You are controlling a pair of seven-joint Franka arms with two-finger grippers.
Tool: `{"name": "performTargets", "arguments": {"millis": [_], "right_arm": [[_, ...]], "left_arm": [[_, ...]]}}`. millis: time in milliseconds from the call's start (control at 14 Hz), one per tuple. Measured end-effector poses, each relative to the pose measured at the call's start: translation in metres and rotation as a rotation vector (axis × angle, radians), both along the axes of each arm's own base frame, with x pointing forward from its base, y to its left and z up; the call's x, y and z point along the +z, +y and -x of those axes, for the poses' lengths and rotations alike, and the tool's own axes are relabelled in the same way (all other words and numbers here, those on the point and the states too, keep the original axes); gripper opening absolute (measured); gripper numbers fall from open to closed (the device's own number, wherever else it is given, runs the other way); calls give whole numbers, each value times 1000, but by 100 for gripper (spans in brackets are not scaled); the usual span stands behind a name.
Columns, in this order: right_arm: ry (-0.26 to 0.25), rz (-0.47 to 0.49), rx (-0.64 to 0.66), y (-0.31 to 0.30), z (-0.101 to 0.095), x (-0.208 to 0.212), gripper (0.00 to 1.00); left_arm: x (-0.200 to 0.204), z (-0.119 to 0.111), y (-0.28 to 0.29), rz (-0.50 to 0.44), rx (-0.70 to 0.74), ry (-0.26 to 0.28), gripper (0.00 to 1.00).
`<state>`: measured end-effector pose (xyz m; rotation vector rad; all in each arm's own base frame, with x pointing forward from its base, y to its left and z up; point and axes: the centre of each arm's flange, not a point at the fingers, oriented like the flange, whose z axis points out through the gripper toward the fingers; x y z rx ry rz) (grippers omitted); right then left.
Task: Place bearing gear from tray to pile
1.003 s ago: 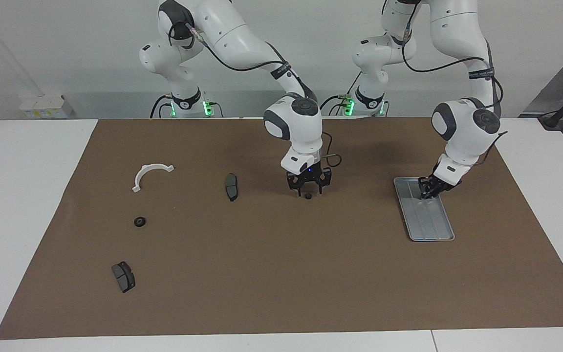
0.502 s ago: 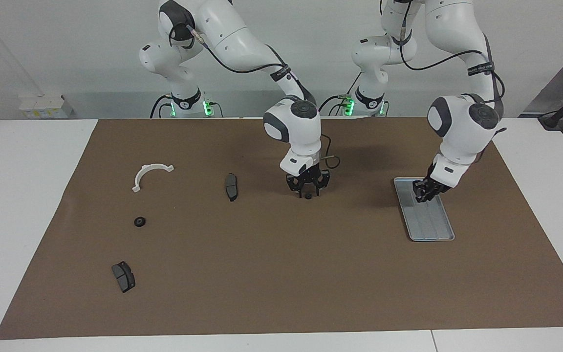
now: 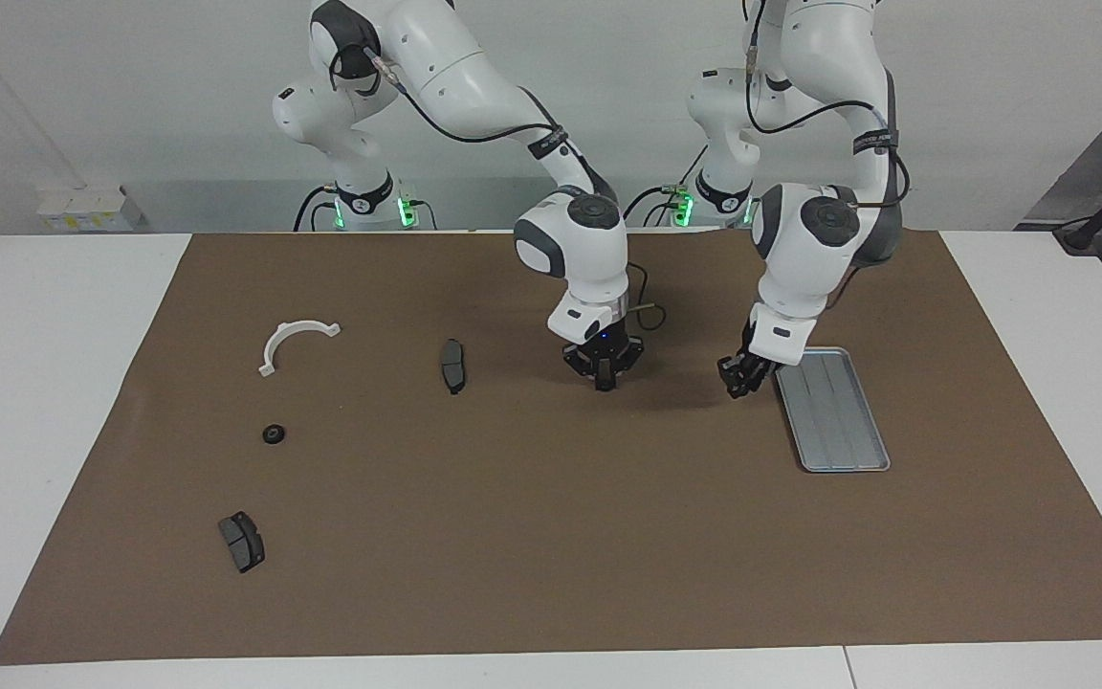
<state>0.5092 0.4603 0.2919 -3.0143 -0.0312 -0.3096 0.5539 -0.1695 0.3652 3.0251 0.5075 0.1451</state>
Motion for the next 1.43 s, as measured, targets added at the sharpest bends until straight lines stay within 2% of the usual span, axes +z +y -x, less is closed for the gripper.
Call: {"name": "performTargets", "arguments": {"millis": [215, 358, 502, 717, 1003, 1218, 1433], "right_arm": [[-48, -16, -49, -28, -28, 20, 23], [-69, -28, -122, -73, -53, 41, 23], [-82, -24, -173, -126, -69, 58, 23], [-80, 4, -197, -201, -70, 73, 23], [-54, 62, -161, -287, -54, 73, 23], [-30, 101, -120, -342, -36, 69, 23], [14, 132, -83, -382, -19, 55, 23]], "left_arm": [[5, 14, -55, 35, 40, -41, 35], [8, 23, -85, 63, 44, -74, 35], [7, 35, -115, 88, 39, -95, 35], [-5, 59, -164, 116, 3, -105, 35], [-40, 74, -199, 141, -28, -112, 39], [-43, 69, -197, 144, -21, -120, 67], [-20, 44, -182, 145, 21, -134, 99]]}}
